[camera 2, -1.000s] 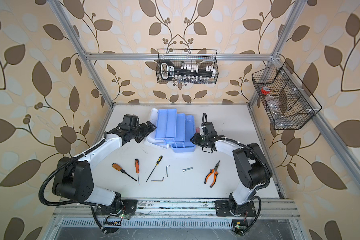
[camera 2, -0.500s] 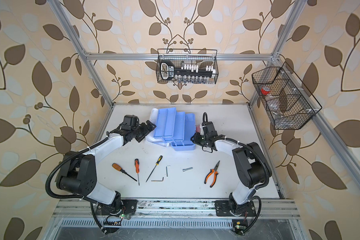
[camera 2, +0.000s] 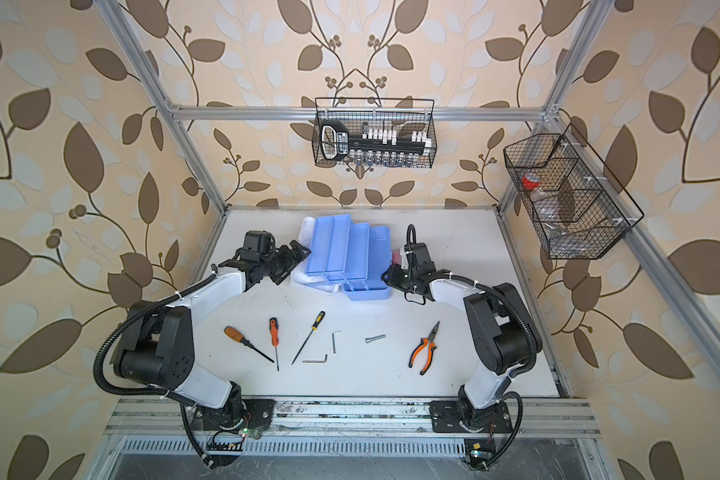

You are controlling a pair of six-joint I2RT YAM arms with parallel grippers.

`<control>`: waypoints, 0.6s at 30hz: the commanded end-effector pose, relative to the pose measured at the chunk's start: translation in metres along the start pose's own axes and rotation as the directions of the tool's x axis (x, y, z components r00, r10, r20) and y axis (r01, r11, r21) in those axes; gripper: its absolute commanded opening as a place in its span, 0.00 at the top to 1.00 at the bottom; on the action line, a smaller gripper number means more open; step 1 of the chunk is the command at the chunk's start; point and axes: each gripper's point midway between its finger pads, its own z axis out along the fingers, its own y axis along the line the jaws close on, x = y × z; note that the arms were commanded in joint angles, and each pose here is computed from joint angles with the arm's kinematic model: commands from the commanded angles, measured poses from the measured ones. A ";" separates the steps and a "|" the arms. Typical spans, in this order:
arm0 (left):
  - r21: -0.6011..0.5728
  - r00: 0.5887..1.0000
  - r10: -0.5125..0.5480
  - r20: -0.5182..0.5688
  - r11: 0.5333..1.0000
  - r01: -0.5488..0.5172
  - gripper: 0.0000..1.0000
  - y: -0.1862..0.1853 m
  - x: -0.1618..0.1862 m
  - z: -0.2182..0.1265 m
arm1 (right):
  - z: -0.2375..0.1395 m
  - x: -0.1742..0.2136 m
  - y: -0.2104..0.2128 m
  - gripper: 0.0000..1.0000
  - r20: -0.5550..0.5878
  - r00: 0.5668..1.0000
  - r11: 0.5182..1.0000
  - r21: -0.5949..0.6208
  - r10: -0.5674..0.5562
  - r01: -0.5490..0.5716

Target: Pack the tool kit

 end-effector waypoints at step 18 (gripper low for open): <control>-0.003 0.998 -0.054 -0.022 0.999 0.054 0.01 0.009 0.001 -0.001 | 0.008 0.008 -0.006 0.62 -0.035 0.999 0.999 -0.015 0.032 -0.032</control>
